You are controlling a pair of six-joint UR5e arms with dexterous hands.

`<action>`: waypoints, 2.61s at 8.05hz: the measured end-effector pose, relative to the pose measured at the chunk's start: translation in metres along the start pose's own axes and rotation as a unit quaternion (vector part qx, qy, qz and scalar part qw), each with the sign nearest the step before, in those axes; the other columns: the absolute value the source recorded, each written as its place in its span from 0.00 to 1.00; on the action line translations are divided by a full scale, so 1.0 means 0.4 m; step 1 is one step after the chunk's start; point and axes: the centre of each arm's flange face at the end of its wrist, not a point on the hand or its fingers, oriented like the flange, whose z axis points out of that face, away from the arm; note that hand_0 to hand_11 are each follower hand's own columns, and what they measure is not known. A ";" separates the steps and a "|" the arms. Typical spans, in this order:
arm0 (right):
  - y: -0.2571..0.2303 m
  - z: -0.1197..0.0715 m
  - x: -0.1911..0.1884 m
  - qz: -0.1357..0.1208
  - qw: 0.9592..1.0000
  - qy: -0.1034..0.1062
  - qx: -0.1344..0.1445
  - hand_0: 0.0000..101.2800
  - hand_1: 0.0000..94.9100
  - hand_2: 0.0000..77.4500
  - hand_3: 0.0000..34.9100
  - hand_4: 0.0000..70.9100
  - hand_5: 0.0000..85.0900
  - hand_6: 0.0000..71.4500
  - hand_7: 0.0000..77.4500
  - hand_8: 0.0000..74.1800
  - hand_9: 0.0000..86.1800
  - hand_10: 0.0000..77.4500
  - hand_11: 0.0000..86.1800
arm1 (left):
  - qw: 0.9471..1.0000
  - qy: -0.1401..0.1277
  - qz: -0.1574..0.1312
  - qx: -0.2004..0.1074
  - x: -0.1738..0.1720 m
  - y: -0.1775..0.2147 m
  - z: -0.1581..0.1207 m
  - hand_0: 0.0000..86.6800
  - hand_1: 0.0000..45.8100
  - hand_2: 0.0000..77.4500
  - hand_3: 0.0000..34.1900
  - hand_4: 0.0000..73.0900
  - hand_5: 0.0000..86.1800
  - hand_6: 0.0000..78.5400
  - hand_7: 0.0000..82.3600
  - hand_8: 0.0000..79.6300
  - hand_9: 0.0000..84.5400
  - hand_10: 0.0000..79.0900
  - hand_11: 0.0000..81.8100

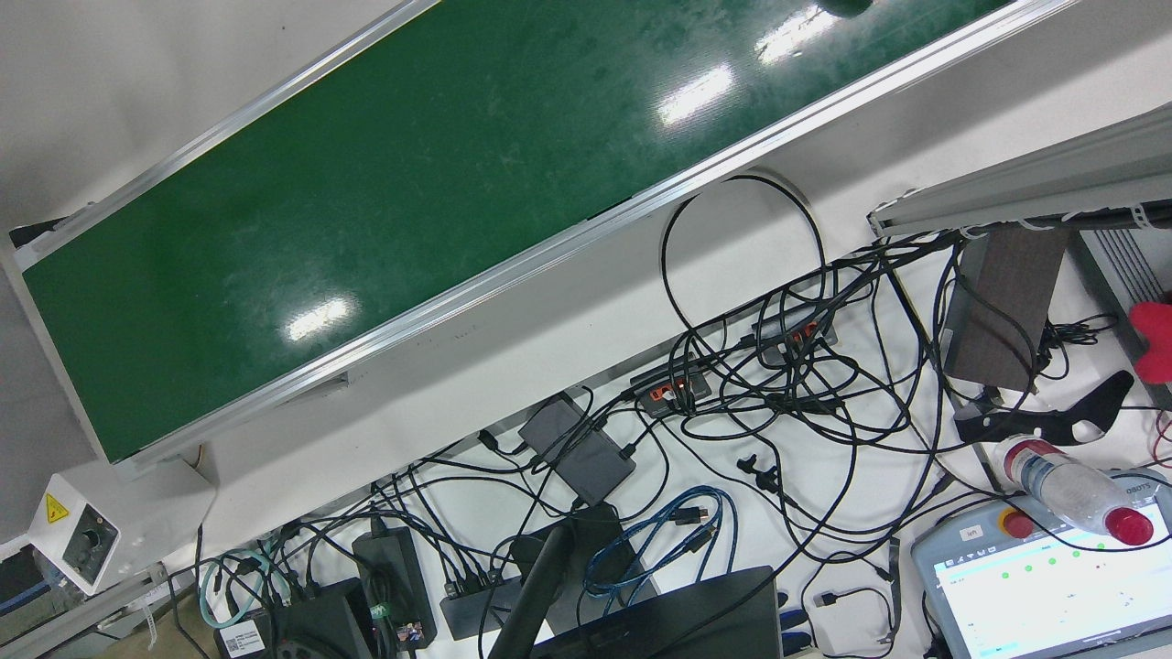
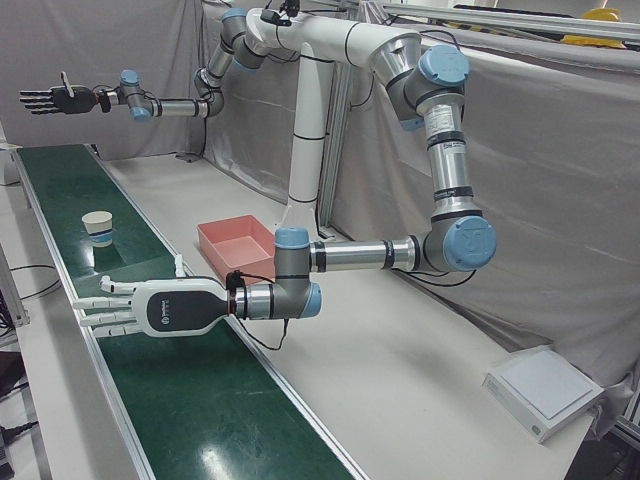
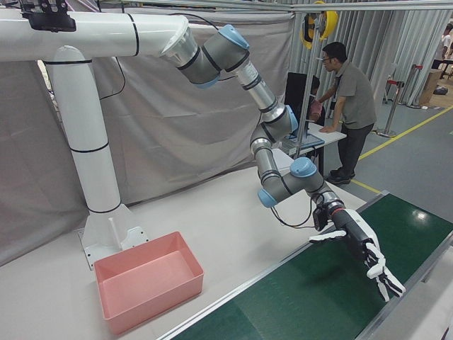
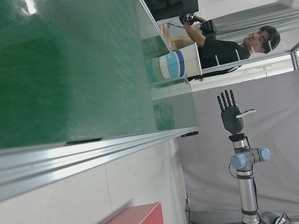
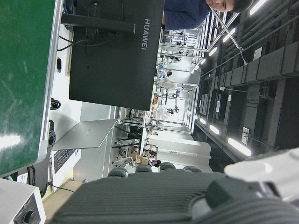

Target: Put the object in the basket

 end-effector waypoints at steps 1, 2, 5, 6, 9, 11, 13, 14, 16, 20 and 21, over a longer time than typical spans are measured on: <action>0.000 0.000 0.000 0.000 1.000 0.000 0.000 0.00 0.00 0.01 0.00 0.00 0.00 0.00 0.01 0.00 0.00 0.00 0.00 | 1.000 0.004 -0.001 -0.004 0.000 0.004 0.006 0.61 0.30 0.01 0.21 0.01 0.49 0.02 0.02 0.03 0.01 0.06 0.13; 0.000 0.000 0.000 0.000 1.000 0.000 0.000 0.00 0.00 0.01 0.00 0.00 0.00 0.00 0.01 0.00 0.00 0.00 0.00 | 1.000 0.005 -0.002 -0.009 -0.007 0.013 0.014 0.61 0.30 0.00 0.21 0.01 0.49 0.02 0.02 0.03 0.01 0.06 0.13; 0.000 0.000 0.000 0.000 1.000 0.000 0.000 0.00 0.00 0.01 0.00 0.00 0.00 0.00 0.01 0.00 0.00 0.00 0.00 | 1.000 -0.002 -0.005 -0.014 -0.057 0.026 0.078 0.61 0.30 0.00 0.21 0.01 0.50 0.02 0.02 0.03 0.01 0.06 0.13; 0.000 0.000 0.000 0.000 1.000 0.000 0.000 0.00 0.00 0.01 0.00 0.00 0.00 0.00 0.01 0.00 0.00 0.00 0.00 | 1.000 -0.004 -0.005 -0.012 -0.066 0.022 0.092 0.61 0.30 0.01 0.20 0.01 0.50 0.02 0.02 0.03 0.01 0.06 0.13; 0.000 0.000 0.000 0.000 1.000 0.000 0.000 0.00 0.00 0.01 0.00 0.00 0.00 0.00 0.01 0.00 0.00 0.00 0.00 | 1.000 -0.010 0.009 -0.005 -0.079 0.002 0.091 0.61 0.30 0.00 0.22 0.01 0.48 0.02 0.02 0.03 0.01 0.06 0.10; 0.000 0.000 0.000 0.000 1.000 0.000 0.000 0.00 0.00 0.01 0.00 0.00 0.00 0.00 0.01 0.00 0.00 0.00 0.00 | 1.000 -0.013 0.015 -0.006 -0.081 0.003 0.088 0.61 0.30 0.01 0.23 0.01 0.48 0.02 0.02 0.03 0.01 0.06 0.10; 0.000 0.000 0.000 0.000 1.000 0.000 0.000 0.00 0.00 0.01 0.00 0.00 0.00 0.00 0.01 0.00 0.00 0.00 0.00 | 1.000 -0.014 0.016 -0.009 -0.082 0.010 0.089 0.61 0.30 0.01 0.27 0.01 0.48 0.02 0.02 0.03 0.01 0.06 0.10; 0.000 0.000 0.000 0.000 1.000 0.000 0.000 0.00 0.00 0.01 0.00 0.00 0.00 0.00 0.01 0.00 0.00 0.00 0.00 | 1.000 -0.014 0.019 -0.010 -0.083 0.012 0.088 0.61 0.30 0.01 0.27 0.01 0.48 0.02 0.02 0.03 0.01 0.06 0.10; 0.000 0.000 0.000 0.000 1.000 0.000 0.000 0.00 0.00 0.01 0.00 0.00 0.00 0.00 0.01 0.00 0.00 0.00 0.00 | 1.000 -0.015 0.024 -0.010 -0.086 0.011 0.087 0.61 0.25 0.01 0.28 0.01 0.47 0.02 0.02 0.03 0.01 0.06 0.10; 0.000 0.000 0.000 0.000 1.000 0.000 0.000 0.00 0.00 0.01 0.00 0.00 0.00 0.00 0.01 0.00 0.00 0.00 0.00 | 0.999 -0.019 0.026 -0.008 -0.098 0.006 0.080 0.60 0.26 0.00 0.29 0.01 0.46 0.02 0.02 0.03 0.01 0.06 0.10; 0.000 0.000 0.000 0.000 1.000 0.000 0.000 0.00 0.00 0.01 0.00 0.00 0.00 0.00 0.01 0.00 0.00 0.00 0.00 | 0.999 -0.021 0.027 -0.006 -0.102 -0.001 0.071 0.60 0.27 0.01 0.30 0.01 0.44 0.01 0.02 0.03 0.01 0.06 0.10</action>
